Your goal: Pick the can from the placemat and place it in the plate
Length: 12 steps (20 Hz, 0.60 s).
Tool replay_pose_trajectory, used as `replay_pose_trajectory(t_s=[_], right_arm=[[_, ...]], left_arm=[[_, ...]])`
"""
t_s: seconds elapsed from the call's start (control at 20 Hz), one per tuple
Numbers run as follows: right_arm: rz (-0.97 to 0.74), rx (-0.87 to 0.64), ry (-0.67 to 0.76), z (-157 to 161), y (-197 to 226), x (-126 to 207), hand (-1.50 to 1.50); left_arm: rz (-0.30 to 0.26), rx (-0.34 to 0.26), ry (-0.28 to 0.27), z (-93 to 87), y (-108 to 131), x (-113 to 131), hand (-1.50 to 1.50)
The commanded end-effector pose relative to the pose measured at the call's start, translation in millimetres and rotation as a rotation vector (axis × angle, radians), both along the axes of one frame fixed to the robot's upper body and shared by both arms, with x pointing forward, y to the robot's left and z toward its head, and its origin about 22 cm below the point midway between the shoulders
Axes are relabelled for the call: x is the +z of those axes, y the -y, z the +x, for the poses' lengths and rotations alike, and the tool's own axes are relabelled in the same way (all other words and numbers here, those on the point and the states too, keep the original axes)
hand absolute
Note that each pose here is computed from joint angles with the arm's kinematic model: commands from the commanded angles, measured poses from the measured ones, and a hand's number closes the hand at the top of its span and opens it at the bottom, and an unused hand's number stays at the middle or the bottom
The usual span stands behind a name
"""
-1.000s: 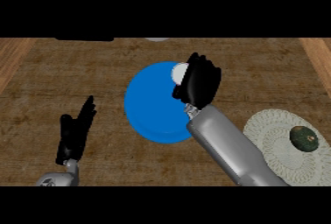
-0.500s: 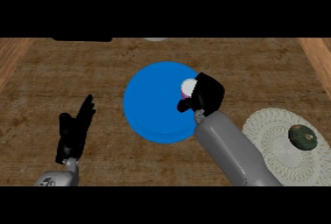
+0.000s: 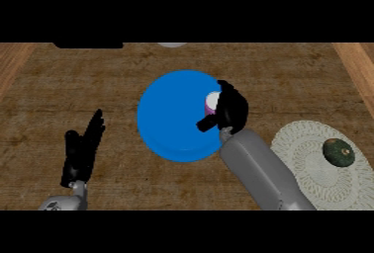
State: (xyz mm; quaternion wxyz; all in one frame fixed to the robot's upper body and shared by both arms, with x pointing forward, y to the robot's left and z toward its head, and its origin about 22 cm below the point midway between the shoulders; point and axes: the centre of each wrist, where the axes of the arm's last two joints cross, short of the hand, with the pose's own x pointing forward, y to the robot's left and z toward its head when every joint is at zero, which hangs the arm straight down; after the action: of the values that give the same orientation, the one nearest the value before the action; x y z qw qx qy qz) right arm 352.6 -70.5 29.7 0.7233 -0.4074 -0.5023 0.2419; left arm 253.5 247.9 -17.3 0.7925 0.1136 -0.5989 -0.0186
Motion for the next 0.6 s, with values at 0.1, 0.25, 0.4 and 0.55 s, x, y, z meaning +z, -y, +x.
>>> replay_pose_trajectory(t_s=[0.1,0.25,0.4,0.55], right_arm=[[0.299,-0.04,0.394,-6.3,6.7,33.8,-1.5],[0.425,-0.092,0.466,-28.5,13.6,27.3,-1.5],[0.51,-0.097,0.495,-45.4,31.4,11.8,-1.5],[0.557,-0.05,0.501,-54.2,53.3,7.9,-1.5]], left_arm=[[-0.021,0.002,-0.006,1.5,-0.3,6.9,0.0],[-0.005,0.02,-0.007,-3.8,2.7,1.5,0.0],[0.005,0.016,0.0,-6.3,7.6,4.6,0.0],[-0.005,0.007,0.002,-8.3,-2.8,15.5,0.0]])
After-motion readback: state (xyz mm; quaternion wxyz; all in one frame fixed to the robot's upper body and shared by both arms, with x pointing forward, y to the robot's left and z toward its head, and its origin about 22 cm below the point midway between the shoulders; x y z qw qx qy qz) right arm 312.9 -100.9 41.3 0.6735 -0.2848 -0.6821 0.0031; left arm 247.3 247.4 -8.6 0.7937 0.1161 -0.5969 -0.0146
